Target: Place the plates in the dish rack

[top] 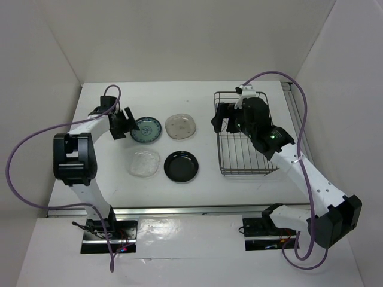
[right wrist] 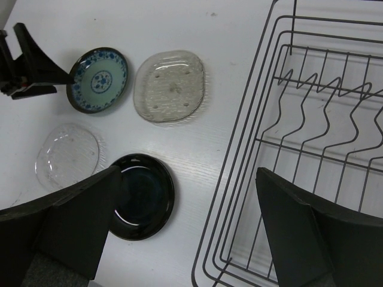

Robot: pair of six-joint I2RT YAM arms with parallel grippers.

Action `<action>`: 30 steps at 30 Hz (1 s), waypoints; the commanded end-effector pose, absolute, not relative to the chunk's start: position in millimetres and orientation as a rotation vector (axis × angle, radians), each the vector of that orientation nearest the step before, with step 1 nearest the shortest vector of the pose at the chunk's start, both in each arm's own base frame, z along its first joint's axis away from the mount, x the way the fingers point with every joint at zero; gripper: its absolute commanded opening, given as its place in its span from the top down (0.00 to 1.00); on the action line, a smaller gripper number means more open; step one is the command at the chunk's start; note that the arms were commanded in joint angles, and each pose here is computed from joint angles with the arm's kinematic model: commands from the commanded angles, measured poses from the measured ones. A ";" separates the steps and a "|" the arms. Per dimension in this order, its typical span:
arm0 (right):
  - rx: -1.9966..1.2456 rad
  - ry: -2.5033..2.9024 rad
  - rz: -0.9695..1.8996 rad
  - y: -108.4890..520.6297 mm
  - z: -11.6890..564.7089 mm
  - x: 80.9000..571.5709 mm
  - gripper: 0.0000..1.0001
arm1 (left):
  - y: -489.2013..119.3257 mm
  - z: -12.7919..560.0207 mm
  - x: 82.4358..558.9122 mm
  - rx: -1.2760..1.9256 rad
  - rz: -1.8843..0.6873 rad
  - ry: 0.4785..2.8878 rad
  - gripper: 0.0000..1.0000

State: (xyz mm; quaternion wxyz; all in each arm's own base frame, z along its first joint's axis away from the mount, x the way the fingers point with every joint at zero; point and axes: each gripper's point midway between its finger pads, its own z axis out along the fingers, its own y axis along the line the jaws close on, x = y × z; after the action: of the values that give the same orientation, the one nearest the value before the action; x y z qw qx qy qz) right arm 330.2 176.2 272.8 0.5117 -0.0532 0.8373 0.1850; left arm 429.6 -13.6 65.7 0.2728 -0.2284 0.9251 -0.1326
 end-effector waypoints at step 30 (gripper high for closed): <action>-0.147 1.912 0.518 186.1 289.0 320.1 0.00 | -19.2 21.2 445.8 -0.730 -0.228 2.558 0.59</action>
State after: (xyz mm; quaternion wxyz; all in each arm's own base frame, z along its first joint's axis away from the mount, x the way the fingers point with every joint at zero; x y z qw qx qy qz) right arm 322.8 185.4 264.8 0.5114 -0.0689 0.8324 0.2020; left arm 447.3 -22.3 25.3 0.2468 -0.2577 0.9286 -0.1016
